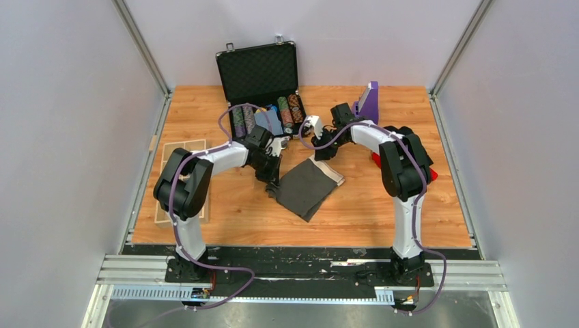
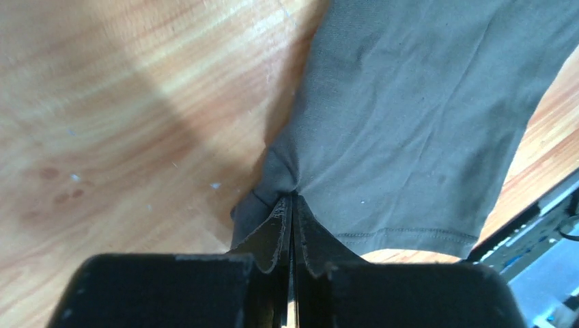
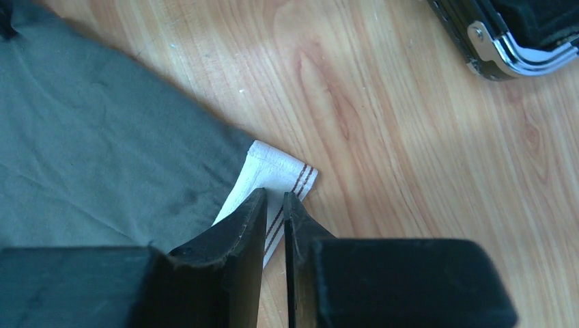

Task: Roll the underwear
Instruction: Fold the underwear at the center of the board.

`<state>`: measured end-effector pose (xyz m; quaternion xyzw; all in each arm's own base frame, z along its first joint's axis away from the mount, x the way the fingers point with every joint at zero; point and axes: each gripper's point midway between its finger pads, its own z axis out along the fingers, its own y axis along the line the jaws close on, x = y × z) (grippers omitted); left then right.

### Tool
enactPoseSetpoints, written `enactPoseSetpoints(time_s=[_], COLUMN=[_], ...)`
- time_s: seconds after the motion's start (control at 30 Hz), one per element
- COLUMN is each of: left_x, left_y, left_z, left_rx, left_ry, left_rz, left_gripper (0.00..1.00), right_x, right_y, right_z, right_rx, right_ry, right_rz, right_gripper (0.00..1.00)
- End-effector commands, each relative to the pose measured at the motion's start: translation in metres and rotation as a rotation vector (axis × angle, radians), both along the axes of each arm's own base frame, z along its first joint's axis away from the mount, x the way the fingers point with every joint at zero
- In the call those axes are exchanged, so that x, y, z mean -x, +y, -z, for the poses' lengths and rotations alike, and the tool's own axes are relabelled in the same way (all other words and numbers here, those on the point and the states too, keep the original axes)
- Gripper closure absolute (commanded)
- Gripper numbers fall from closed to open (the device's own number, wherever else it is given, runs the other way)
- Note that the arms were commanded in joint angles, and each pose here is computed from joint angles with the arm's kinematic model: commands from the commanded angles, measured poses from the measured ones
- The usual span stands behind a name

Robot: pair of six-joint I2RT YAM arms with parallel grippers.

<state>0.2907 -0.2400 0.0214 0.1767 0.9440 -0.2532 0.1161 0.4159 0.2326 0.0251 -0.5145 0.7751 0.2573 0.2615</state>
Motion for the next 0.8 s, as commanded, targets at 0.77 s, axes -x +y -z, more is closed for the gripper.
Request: enactPoseSetpoints(time_s=[0.77], left_x=[-0.089], left_y=[-0.025], left_z=[-0.121], left_rx=[0.054], left_ry=[-0.627], left_rz=[0.397], left_gripper=[0.62], right_x=[0.055], right_y=[-0.042], right_z=[-0.073], right_rx=[0.049], right_ry=[0.027], right_rz=[0.332], right_gripper=[0.68])
